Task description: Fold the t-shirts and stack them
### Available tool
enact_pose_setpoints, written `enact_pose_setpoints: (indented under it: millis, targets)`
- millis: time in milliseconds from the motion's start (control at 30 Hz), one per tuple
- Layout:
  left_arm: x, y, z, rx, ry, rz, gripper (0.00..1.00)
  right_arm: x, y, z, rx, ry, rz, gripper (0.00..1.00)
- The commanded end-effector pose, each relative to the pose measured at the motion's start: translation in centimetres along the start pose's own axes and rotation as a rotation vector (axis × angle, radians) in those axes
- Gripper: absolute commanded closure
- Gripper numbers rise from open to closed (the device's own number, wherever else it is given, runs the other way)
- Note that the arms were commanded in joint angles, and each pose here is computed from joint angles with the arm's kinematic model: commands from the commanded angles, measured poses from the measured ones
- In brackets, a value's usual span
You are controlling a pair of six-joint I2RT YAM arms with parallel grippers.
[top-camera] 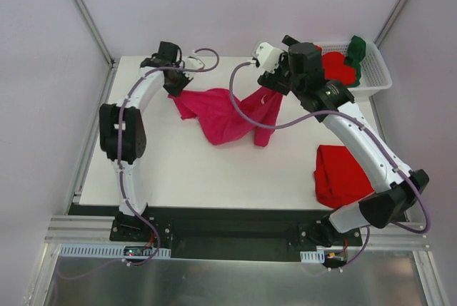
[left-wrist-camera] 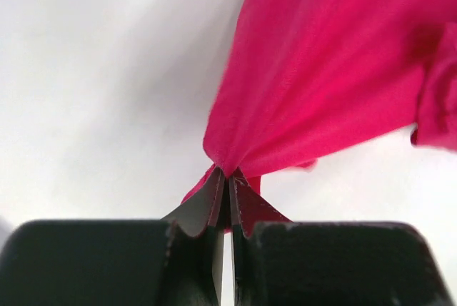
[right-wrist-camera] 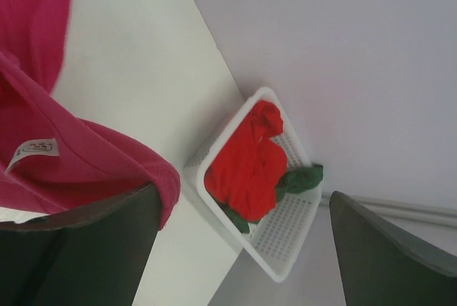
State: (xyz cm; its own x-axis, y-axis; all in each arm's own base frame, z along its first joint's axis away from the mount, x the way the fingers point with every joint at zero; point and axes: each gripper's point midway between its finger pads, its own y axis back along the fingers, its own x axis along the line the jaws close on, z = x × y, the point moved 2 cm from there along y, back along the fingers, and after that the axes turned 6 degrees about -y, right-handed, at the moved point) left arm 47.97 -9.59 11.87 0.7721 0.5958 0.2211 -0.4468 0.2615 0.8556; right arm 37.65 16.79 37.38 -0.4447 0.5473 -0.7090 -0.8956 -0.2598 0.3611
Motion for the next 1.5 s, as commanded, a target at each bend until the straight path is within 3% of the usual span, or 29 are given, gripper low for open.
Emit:
enact_pose_setpoints:
  millis: [0, 200, 367, 400, 500, 633, 733, 767, 800, 833, 867, 967, 1033, 1133, 1233, 1367, 1400, 1433, 1467]
  targets:
    - [2.8, 7.5, -1.8, -0.017, -0.095, 0.121, 1.0, -2.4, -1.6, -3.1, 0.113, -0.006, -0.098, 0.04]
    - [4.6, 10.2, -4.7, 0.022, -0.077, 0.185, 1.0, -2.2, -4.6, -6.1, 0.227, 0.099, -0.066, 0.04]
    - [5.6, 11.6, -5.6, 0.021, -0.042, 0.22, 1.0, -1.6, -6.4, -11.6, 0.489, 0.282, 0.084, 0.04]
    - [5.7, 11.7, -5.5, 0.02, -0.043, 0.224, 1.0, -0.8, -5.5, -13.3, 0.573, 0.317, 0.16, 0.04]
    - [5.9, 11.8, -5.8, 0.037, -0.035, 0.238, 1.0, -0.3, -4.2, -14.6, 0.655, 0.319, 0.281, 0.04]
    - [6.2, 11.9, -6.2, 0.064, -0.034, 0.259, 1.0, 1.5, -3.4, -15.8, 0.674, 0.35, 0.382, 0.04]
    - [6.4, 12.2, -5.9, 0.057, -0.031, 0.268, 1.0, 1.5, -2.5, -13.9, 0.552, 0.204, 0.422, 0.04]
    - [6.3, 12.1, -6.1, 0.062, -0.028, 0.265, 1.0, 2.2, -2.7, -11.8, 0.422, 0.085, 0.469, 0.04]
    - [6.4, 12.0, -6.2, 0.072, -0.033, 0.268, 1.0, 1.1, -2.3, -10.8, 0.372, -0.134, 0.419, 0.04]
    - [6.4, 11.9, -6.4, 0.08, -0.033, 0.266, 1.0, 0.4, -2.3, -9.2, 0.296, -0.245, 0.409, 0.04]
    - [6.5, 11.9, -6.5, 0.084, -0.037, 0.271, 1.0, -0.5, -2.6, -7.0, 0.183, -0.341, 0.402, 0.04]
    - [6.7, 11.9, -6.6, 0.094, -0.053, 0.276, 1.0, -1.7, -2.2, -3.4, 0.033, -0.514, 0.378, 0.04]
    - [6.9, 12.0, -6.5, 0.097, -0.062, 0.281, 1.0, -1.8, -1.5, -1.1, -0.059, -0.73, 0.446, 0.04]
    - [7.7, 12.4, -7.1, 0.11, -0.06, 0.299, 1.0, -3.7, -2.7, -0.2, -0.103, -0.767, 0.384, 0.04]
    - [8.3, 13.1, -7.3, 0.126, -0.062, 0.326, 1.0, -2.9, -3.0, -0.1, -0.047, -0.575, 0.337, 0.04]
    - [9.0, 13.9, -7.2, 0.137, -0.075, 0.359, 1.0, 0.0, -3.1, -0.2, -0.054, -0.646, 0.479, 0.04]
    - [9.0, 14.1, -7.1, 0.142, -0.075, 0.366, 0.93, 1.2, -3.6, -1.0, -0.027, -0.65, 0.514, 0.04]
    - [9.1, 14.3, -7.2, 0.144, -0.07, 0.372, 0.76, 2.1, -3.7, -1.1, -0.025, -0.652, 0.554, 0.04]
    - [8.9, 14.3, -7.1, 0.142, -0.064, 0.37, 0.5, 2.8, -4.3, -1.6, -0.011, -0.652, 0.574, 0.04]
